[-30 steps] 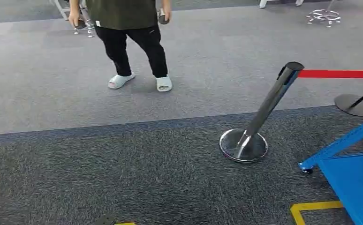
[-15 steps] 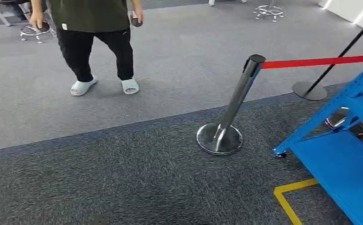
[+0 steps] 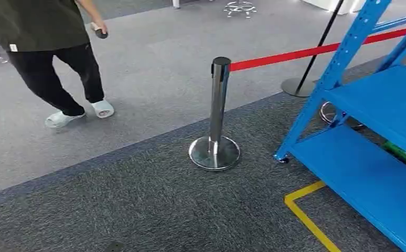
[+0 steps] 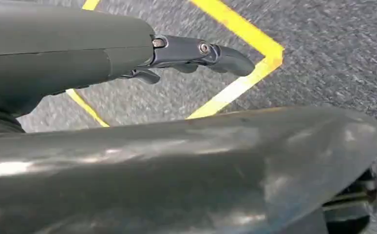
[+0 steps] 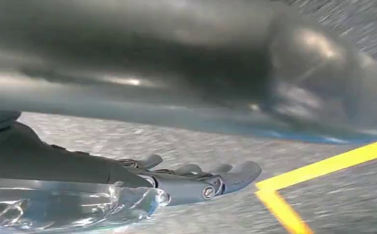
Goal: Take the parts from the cabinet and place them on the table.
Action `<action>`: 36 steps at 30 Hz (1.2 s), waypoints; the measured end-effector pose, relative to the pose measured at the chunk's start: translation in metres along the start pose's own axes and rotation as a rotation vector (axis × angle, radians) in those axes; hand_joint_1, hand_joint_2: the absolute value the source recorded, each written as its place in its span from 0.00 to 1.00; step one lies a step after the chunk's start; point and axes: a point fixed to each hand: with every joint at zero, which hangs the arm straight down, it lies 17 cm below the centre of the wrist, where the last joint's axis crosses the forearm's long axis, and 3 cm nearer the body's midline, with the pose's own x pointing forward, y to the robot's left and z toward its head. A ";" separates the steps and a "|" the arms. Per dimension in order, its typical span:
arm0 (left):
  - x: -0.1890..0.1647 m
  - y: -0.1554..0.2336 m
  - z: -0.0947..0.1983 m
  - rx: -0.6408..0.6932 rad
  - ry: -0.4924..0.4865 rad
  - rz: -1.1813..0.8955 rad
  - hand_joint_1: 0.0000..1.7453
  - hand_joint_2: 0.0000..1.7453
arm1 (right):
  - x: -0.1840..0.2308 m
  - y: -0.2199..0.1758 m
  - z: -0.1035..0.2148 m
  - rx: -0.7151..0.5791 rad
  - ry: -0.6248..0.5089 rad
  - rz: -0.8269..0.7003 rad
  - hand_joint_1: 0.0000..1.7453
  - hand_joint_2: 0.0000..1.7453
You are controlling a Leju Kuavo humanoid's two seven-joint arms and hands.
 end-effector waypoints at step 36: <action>-0.015 0.024 0.001 -0.062 0.079 -0.330 0.00 0.00 | -0.081 0.015 0.030 0.455 0.488 0.016 0.00 0.00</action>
